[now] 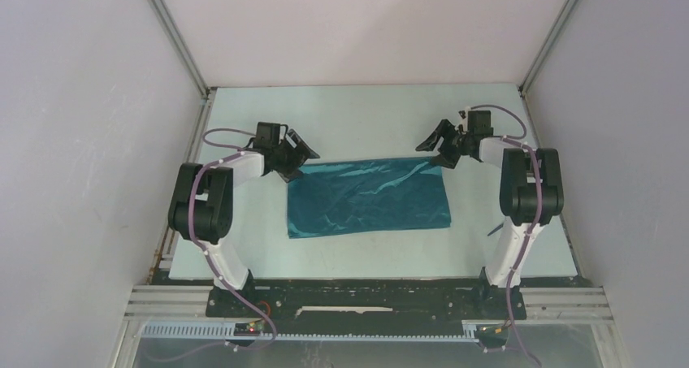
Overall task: Fold the napkin into a case and place the utensils inside
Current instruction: Smooth out the rectangle-folded napkin at the center of the board.
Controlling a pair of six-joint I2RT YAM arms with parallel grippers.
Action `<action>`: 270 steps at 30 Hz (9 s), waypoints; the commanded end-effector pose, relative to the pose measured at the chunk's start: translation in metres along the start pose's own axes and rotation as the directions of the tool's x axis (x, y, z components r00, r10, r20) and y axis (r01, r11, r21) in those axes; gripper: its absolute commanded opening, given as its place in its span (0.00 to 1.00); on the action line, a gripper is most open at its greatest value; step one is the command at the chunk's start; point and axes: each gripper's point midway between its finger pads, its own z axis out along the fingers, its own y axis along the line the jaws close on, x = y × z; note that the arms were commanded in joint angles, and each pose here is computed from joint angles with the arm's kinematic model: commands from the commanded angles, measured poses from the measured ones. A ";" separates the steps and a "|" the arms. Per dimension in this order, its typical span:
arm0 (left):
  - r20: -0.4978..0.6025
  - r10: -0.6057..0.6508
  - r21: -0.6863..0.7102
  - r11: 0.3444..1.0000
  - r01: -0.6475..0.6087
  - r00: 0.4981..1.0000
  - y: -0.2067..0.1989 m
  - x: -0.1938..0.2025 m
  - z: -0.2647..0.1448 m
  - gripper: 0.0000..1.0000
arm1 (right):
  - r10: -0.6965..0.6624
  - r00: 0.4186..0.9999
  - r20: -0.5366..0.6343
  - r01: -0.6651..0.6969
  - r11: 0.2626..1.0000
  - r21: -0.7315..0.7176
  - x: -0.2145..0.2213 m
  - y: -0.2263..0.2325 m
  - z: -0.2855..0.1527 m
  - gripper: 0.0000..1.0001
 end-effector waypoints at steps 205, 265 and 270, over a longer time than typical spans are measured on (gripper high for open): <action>-0.006 0.266 -0.385 0.889 -0.247 0.964 0.116 0.113 -0.128 0.00 | 0.061 0.993 -0.104 0.009 0.824 0.566 0.163 -0.090 -0.131 0.00; 0.121 0.066 0.014 0.998 -0.069 0.990 -0.014 -0.007 -0.016 0.87 | -0.014 0.998 -0.063 -0.008 0.944 -0.331 0.014 0.065 0.013 0.97; 0.165 0.032 -0.059 0.998 -0.022 0.986 0.012 -0.024 -0.009 0.89 | 0.048 0.997 -0.066 -0.065 0.956 -0.287 0.006 0.026 0.025 0.97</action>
